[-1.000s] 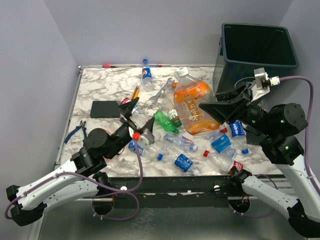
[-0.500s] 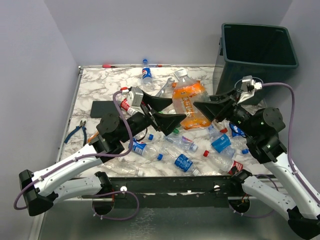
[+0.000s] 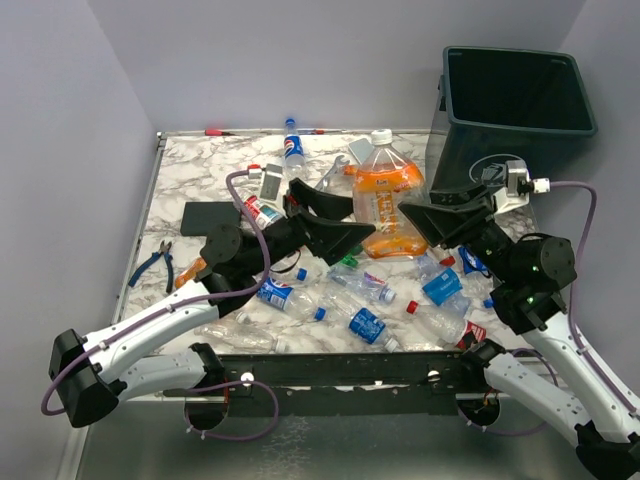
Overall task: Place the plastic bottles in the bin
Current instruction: Place the plastic bottle in the trash bin.
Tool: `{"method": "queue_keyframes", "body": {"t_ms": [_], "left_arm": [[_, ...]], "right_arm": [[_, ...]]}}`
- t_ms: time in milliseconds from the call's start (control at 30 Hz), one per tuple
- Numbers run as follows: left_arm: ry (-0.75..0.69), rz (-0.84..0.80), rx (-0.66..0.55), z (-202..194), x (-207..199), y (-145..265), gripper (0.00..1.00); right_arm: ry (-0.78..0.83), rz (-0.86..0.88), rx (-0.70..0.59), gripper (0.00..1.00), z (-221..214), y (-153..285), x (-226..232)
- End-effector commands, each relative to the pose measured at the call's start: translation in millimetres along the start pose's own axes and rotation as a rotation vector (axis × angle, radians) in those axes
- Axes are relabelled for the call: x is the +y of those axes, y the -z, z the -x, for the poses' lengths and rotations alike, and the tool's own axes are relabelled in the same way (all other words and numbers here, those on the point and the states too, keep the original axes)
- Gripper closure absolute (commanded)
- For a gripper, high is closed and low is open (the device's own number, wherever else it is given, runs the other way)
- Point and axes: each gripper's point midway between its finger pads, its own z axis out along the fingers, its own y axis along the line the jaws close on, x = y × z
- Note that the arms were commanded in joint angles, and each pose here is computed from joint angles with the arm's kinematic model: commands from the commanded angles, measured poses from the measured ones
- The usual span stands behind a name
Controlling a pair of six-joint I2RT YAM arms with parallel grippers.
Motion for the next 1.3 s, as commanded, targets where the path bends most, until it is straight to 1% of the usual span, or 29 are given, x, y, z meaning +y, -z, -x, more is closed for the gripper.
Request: {"method": "queue_keyframes", "body": {"t_ms": [0,167,233,333,433,500,567,600,633,667,700,733,767,867,900,1000,1033,1133,1167,1267], "left_arm": [[0.092,-0.012,0.133,-43,5,13,0.01],[0.096,-0.026,0.146,-44,2,14,0.01],[0.108,-0.048,0.162,-47,-1,12,0.01],[0.136,-0.100,0.176,-49,-10,9,0.01],[0.157,-0.141,0.186,-51,-15,7,0.06],[0.172,-0.161,0.193,-54,-17,5,0.13],[0.182,-0.189,0.204,-56,-21,4,0.27],[0.182,-0.193,0.209,-57,-21,4,0.37],[0.179,-0.197,0.210,-58,-21,4,0.45],[0.176,-0.198,0.211,-58,-21,5,0.51],[0.168,-0.200,0.208,-57,-22,8,0.55],[0.162,-0.199,0.208,-58,-22,10,0.57],[0.154,-0.194,0.207,-57,-22,12,0.58],[0.106,-0.141,0.238,-61,-14,22,0.61],[0.081,-0.098,0.259,-65,-7,24,0.62],[-0.057,0.034,0.333,-74,19,37,0.65],[-0.102,0.083,0.371,-78,30,43,0.65],[-0.232,0.212,0.450,-84,58,61,0.67],[-0.265,0.242,0.471,-86,66,66,0.67],[-0.348,0.261,0.516,-91,77,78,0.70]], "right_arm": [[-0.045,0.135,0.012,0.68,1,6,33],[-0.051,0.160,0.024,0.68,1,8,39],[-0.073,0.167,0.042,0.68,-6,5,37],[-0.110,0.172,0.031,0.68,-12,5,32],[-0.133,0.183,0.030,0.68,-17,2,28],[-0.145,0.193,0.043,0.68,-23,0,26],[-0.154,0.198,0.056,0.67,-27,-1,24],[-0.152,0.198,0.061,0.66,-29,-2,24],[-0.147,0.191,0.064,0.63,-28,-2,23],[-0.144,0.169,0.081,0.55,-30,-2,20],[-0.127,0.152,0.089,0.43,-28,-3,20],[-0.120,0.119,0.104,0.28,-26,-3,18],[-0.108,0.079,0.132,0.20,-27,-3,14],[-0.028,-0.044,0.194,0.03,-19,2,5],[-0.010,-0.096,0.238,0.00,-21,7,1],[0.092,-0.183,0.314,0.00,-6,13,-2],[0.102,-0.204,0.341,0.00,-3,12,-2],[0.142,-0.233,0.414,0.06,9,3,0],[0.145,-0.237,0.431,0.08,11,-2,0],[0.133,-0.260,0.497,0.12,5,-17,-11]]}}
